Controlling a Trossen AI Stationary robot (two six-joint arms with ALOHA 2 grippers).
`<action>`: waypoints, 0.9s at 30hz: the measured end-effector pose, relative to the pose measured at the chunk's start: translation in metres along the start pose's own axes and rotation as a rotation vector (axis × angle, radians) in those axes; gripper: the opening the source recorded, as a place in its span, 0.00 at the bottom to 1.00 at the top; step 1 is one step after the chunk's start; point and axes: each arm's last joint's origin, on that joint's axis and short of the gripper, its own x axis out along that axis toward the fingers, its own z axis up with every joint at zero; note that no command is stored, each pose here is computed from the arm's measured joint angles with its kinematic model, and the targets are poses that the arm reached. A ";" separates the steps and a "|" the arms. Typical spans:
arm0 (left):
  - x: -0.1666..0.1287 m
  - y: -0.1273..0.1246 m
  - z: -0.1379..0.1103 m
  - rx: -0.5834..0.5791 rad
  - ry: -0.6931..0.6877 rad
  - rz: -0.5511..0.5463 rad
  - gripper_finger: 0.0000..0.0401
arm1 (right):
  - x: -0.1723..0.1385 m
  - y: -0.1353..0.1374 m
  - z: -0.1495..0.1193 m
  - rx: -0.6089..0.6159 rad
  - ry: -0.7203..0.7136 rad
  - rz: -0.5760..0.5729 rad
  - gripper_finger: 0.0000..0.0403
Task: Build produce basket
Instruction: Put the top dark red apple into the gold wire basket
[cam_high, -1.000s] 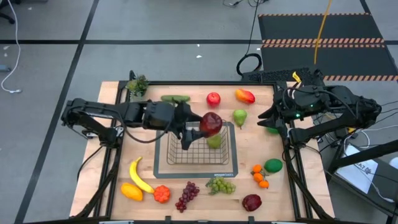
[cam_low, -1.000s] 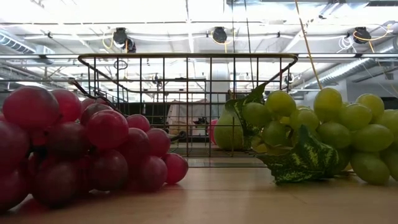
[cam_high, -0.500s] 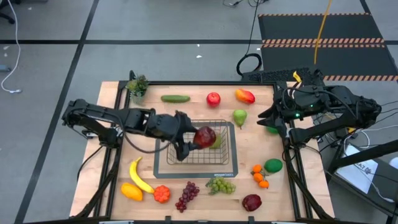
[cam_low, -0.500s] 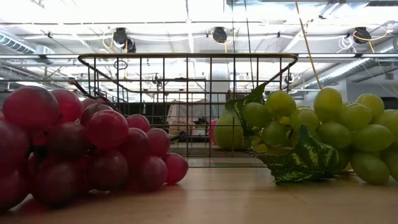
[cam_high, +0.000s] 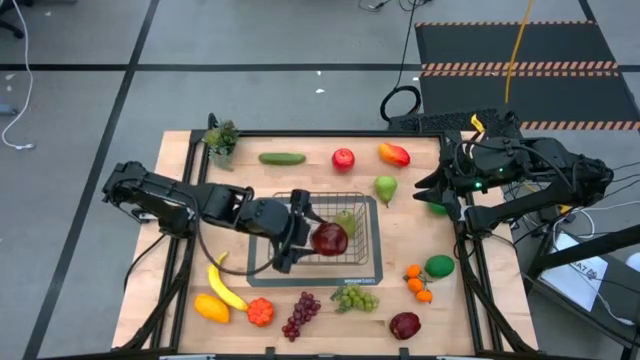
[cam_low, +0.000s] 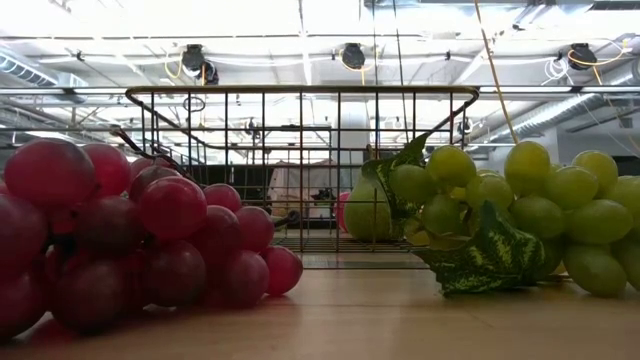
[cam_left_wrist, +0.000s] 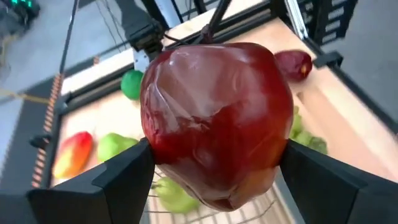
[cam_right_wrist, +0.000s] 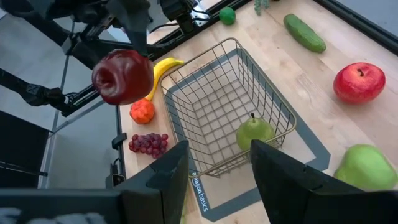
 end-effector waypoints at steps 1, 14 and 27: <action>0.000 0.000 0.000 0.030 0.000 0.000 0.80 | 0.000 0.000 0.000 0.000 0.000 0.000 0.41; 0.000 0.002 -0.001 -0.040 0.001 0.004 0.80 | 0.000 -0.001 0.000 0.026 -0.015 -0.022 0.41; 0.000 0.002 -0.001 -0.793 -0.001 0.004 0.80 | 0.000 -0.001 0.001 0.026 -0.032 -0.047 0.41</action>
